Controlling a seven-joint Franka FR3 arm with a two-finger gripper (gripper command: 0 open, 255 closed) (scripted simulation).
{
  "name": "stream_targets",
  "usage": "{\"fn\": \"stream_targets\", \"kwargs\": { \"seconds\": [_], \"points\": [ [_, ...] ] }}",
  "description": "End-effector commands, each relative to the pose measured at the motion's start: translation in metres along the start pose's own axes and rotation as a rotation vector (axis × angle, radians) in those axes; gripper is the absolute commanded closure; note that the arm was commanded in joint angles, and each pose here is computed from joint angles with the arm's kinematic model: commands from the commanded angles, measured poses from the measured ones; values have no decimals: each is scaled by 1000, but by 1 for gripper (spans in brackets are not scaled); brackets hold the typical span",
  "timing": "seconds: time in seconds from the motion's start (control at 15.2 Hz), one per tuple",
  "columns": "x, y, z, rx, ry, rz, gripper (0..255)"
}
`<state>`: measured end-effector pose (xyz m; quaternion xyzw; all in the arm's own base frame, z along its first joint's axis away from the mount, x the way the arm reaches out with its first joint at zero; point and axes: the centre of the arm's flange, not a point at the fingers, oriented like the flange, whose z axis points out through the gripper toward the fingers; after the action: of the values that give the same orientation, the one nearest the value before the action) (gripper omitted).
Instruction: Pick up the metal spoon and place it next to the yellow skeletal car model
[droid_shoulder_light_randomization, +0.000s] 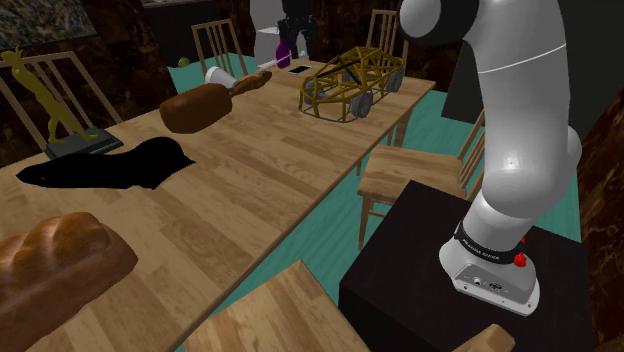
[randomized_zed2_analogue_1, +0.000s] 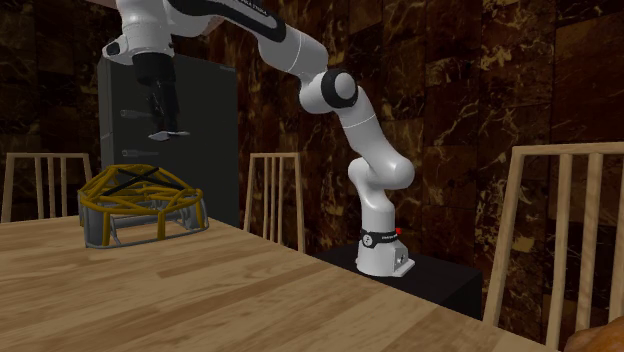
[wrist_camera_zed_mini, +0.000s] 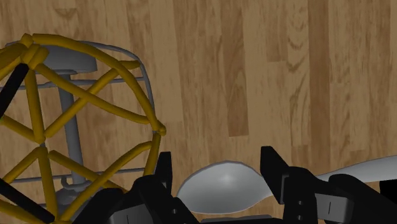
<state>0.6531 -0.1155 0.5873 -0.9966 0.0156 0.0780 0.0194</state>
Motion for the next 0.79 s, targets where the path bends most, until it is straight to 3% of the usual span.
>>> {"fn": "stream_targets", "kwargs": {
  "seconds": [0.0, 0.73],
  "points": [
    [1, 2, 9, 0, 1, -1, 255],
    [11, 4, 67, 0, 1, -1, 255]
  ]
}}
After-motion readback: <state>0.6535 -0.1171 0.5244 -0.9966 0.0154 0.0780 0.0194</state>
